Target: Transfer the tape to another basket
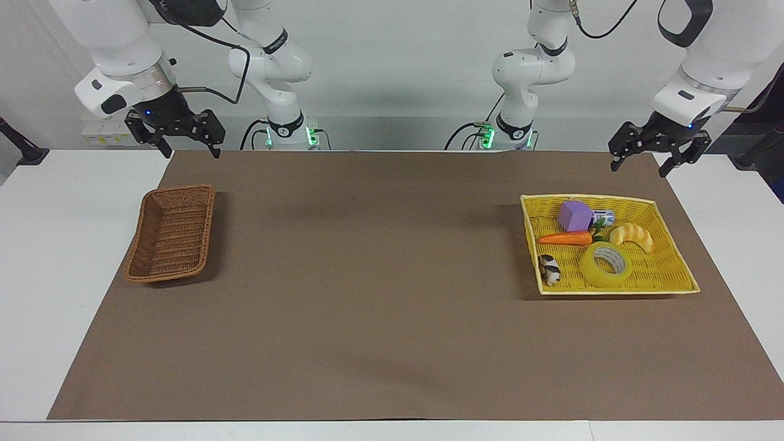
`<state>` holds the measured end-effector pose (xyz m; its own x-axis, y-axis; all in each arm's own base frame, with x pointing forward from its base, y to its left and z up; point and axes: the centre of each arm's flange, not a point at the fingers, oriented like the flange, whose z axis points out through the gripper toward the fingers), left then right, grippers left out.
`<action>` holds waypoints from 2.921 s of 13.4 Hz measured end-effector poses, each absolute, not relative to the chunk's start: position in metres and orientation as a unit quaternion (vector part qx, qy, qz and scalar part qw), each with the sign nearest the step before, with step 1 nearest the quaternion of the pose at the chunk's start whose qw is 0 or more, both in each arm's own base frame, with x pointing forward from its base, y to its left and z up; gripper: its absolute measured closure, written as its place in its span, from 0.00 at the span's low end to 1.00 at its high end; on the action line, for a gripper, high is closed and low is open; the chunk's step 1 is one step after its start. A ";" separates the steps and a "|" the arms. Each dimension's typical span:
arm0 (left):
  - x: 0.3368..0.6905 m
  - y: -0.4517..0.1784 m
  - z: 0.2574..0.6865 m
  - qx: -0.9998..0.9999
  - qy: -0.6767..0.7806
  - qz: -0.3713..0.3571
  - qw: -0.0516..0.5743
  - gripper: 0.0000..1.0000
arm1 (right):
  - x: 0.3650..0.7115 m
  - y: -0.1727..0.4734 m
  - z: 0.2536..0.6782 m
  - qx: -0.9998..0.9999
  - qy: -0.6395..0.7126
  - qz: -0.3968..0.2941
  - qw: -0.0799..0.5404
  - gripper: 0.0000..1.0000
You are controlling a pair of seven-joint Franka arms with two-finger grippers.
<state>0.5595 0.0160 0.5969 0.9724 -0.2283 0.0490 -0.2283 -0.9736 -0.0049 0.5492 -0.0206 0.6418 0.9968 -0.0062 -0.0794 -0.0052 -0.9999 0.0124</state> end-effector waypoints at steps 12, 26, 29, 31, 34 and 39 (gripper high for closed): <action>0.586 0.086 0.464 0.993 -0.109 0.037 0.004 0.00 | 0.548 -0.019 0.641 0.999 -0.002 -0.040 0.006 0.00; 0.582 0.118 0.334 0.997 -0.054 0.029 0.042 0.00 | 0.548 -0.021 0.641 0.999 -0.003 -0.041 0.006 0.00; 0.579 0.115 0.328 0.997 -0.054 0.031 0.041 0.18 | 0.548 -0.021 0.640 0.999 -0.003 -0.042 0.006 0.00; 0.579 0.114 0.328 0.997 -0.056 0.030 0.041 0.42 | 0.546 -0.020 0.639 0.999 -0.003 -0.043 0.005 0.00; 0.579 0.113 0.329 0.997 -0.057 0.032 0.041 0.76 | 0.543 -0.019 0.635 0.999 -0.002 -0.038 0.002 0.00; 0.585 0.108 0.347 0.996 -0.062 0.052 0.036 0.78 | 0.537 -0.018 0.628 0.999 -0.002 -0.043 0.002 0.00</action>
<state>0.5855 0.1083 0.3470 0.9867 -0.1207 0.1090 -0.1283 -0.9895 0.0660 0.5371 -0.0180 0.6276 0.9962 -0.0041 -0.0867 -0.0039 -1.0000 0.0035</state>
